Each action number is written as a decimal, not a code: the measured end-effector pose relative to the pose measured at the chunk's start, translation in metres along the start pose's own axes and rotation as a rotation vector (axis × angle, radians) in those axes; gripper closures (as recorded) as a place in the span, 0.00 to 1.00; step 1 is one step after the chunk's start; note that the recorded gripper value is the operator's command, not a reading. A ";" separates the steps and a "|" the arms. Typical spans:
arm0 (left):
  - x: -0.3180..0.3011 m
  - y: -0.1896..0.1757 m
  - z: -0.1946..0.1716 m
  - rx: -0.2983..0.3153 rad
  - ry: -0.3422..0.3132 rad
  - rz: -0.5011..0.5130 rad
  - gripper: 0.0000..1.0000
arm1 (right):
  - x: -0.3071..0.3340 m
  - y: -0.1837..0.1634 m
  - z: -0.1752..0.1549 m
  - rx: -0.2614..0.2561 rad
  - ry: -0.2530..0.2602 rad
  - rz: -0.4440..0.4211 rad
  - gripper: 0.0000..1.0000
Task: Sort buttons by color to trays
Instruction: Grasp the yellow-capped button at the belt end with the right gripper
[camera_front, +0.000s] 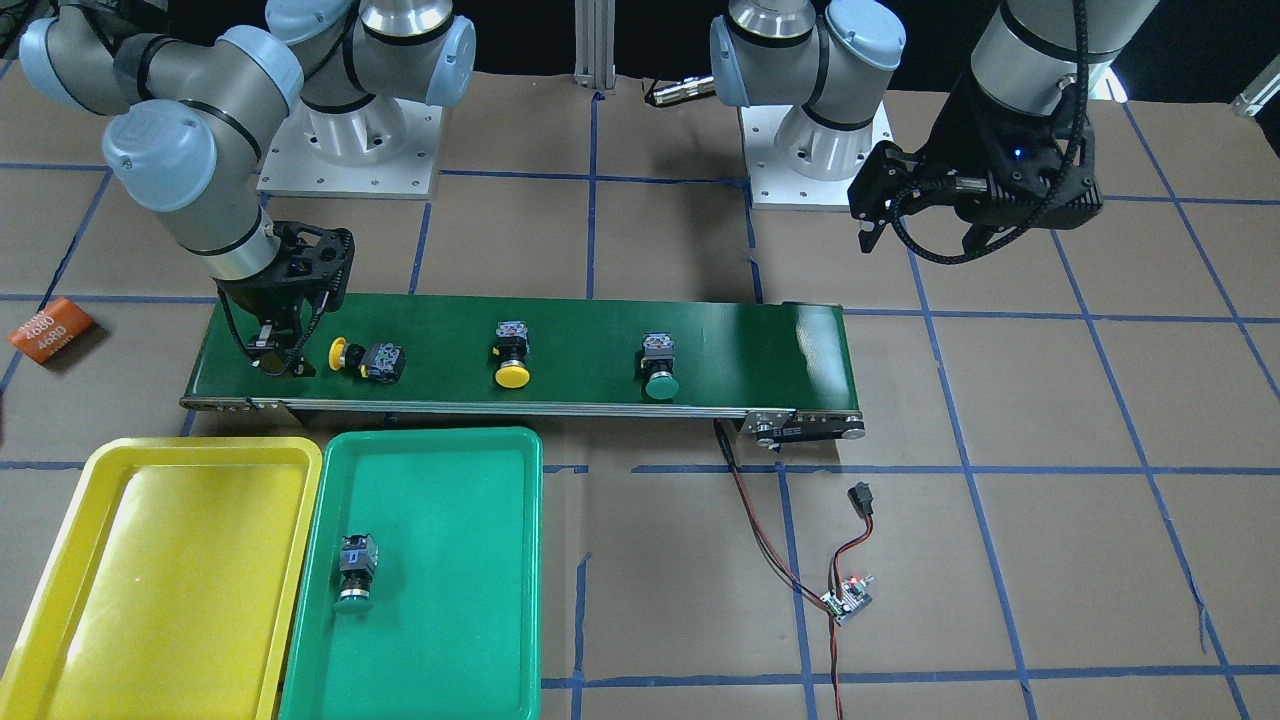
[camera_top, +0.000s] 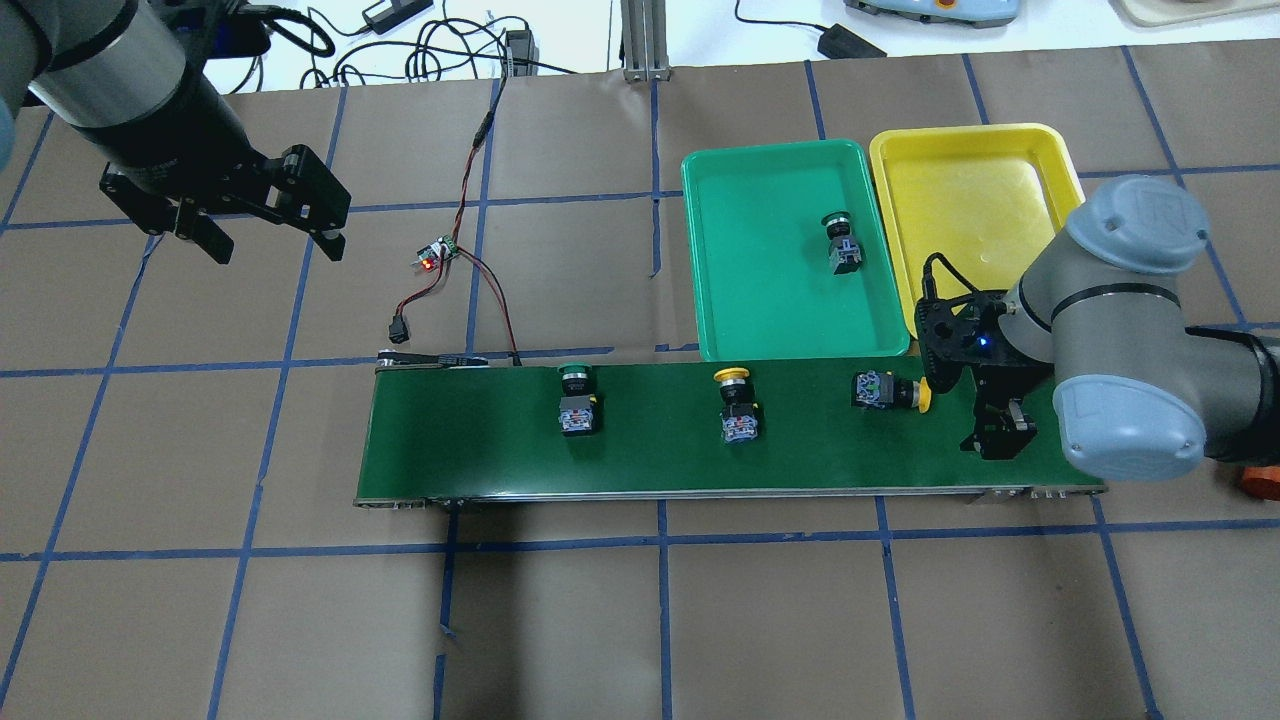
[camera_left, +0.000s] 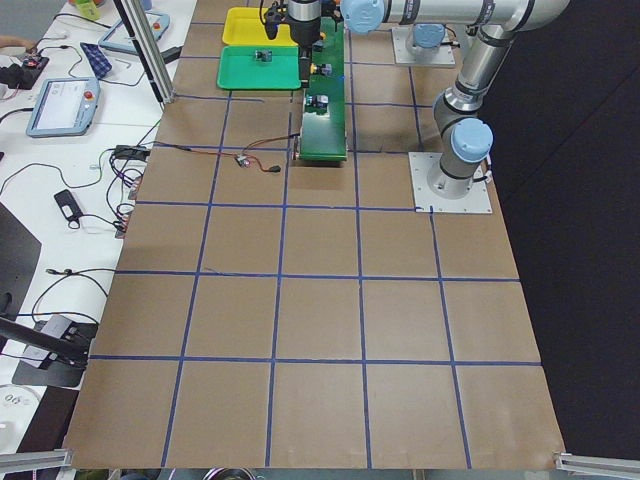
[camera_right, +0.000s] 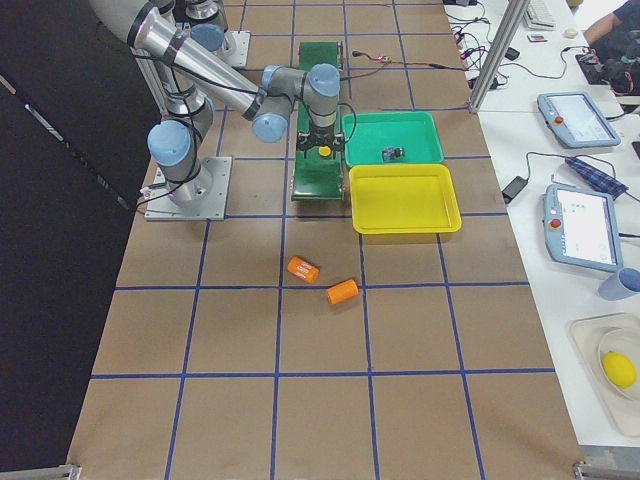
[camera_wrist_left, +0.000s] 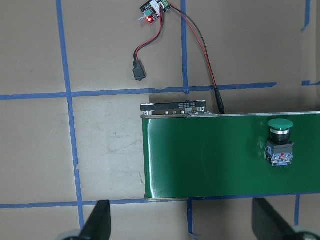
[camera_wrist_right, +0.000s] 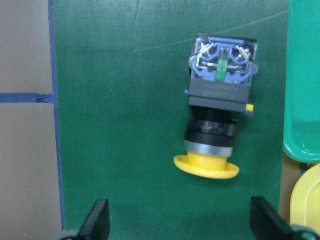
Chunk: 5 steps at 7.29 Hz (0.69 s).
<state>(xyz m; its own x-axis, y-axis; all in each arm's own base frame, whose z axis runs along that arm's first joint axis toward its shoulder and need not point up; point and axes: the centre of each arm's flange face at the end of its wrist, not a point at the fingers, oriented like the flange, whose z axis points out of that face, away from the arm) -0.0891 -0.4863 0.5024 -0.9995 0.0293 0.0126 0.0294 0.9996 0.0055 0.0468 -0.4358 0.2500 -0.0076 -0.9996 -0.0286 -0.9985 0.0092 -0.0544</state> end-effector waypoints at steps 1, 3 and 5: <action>0.000 0.000 0.000 0.000 0.000 0.000 0.00 | 0.000 -0.001 0.000 0.005 0.000 0.000 0.02; 0.000 0.000 0.001 -0.002 0.000 0.001 0.00 | 0.003 0.000 0.003 0.005 0.008 0.003 0.32; 0.000 0.000 0.001 -0.003 0.000 0.001 0.00 | 0.008 0.001 0.006 -0.002 0.024 0.002 0.71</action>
<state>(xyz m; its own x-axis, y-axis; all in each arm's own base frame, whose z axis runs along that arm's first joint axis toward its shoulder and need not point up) -0.0894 -0.4863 0.5010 -0.9995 0.0298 0.0130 0.0300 0.9995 0.0082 0.0459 -0.4434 0.2436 -0.0114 -0.9999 -0.0049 -0.9986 0.0116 -0.0523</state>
